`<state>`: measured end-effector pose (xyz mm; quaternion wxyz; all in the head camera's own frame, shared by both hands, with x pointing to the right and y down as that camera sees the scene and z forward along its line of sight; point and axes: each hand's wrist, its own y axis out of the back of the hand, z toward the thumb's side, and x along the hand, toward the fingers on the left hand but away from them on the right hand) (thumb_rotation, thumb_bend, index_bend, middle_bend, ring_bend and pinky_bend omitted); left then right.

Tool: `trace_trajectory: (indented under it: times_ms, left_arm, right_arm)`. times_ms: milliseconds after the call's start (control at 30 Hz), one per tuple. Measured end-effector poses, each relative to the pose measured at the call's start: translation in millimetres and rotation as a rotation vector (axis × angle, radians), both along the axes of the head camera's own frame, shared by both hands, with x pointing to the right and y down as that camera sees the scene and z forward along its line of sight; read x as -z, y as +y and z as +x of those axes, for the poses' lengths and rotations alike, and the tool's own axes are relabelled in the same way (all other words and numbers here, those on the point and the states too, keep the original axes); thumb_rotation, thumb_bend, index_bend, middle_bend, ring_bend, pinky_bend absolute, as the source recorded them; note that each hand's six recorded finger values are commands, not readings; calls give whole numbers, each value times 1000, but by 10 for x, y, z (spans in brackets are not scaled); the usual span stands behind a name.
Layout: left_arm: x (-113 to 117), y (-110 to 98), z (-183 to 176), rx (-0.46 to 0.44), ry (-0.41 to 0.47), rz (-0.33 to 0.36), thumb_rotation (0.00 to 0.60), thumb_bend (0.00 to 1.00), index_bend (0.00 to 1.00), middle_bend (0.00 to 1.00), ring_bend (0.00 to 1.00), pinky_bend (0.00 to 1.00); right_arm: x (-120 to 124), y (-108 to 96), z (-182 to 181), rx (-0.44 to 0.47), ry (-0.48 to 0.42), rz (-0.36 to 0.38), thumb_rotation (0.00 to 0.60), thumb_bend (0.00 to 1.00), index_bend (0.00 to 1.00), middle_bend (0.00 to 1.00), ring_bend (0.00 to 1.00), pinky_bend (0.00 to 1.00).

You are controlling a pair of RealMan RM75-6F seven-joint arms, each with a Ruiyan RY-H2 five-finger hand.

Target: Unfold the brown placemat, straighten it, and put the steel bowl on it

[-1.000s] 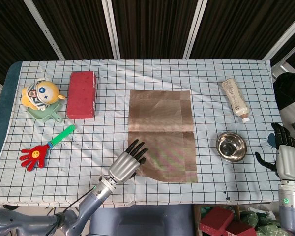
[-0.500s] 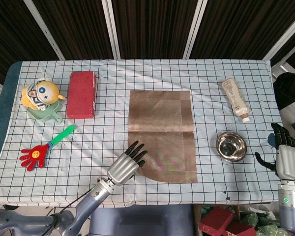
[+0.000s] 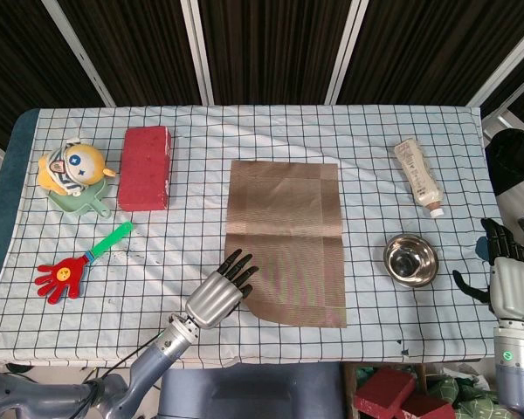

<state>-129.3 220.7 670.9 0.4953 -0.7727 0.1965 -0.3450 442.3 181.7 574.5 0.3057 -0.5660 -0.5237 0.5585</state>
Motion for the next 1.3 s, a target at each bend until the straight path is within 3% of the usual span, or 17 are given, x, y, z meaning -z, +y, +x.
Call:
trace_trajectory:
  times_ms: [467,867,1067,1300]
  left_arm:
    - [125,10,-9,-13,46,8,600,465,671,205,11,28]
    - [300,242,-85,-204,85,-23,600,465,672,205,11,28]
    - [442,223,-333,-256,69,-9,600,465,673,206,11,28]
    - [591,33,-810,-197,38,-14,600,465,678,209,11,28]
  right_arm:
    - [4,-16,23,-6,9,3,600,207,77,40,44,160]
    - [22,-30,52,-22,5,10,600,207,77,41,44,160]
    - [25,-31,52,-22,4,10,600,207,78,41,44,160]
    - [19,-25,38,-20,3,8,600,207,81,40,44,160]
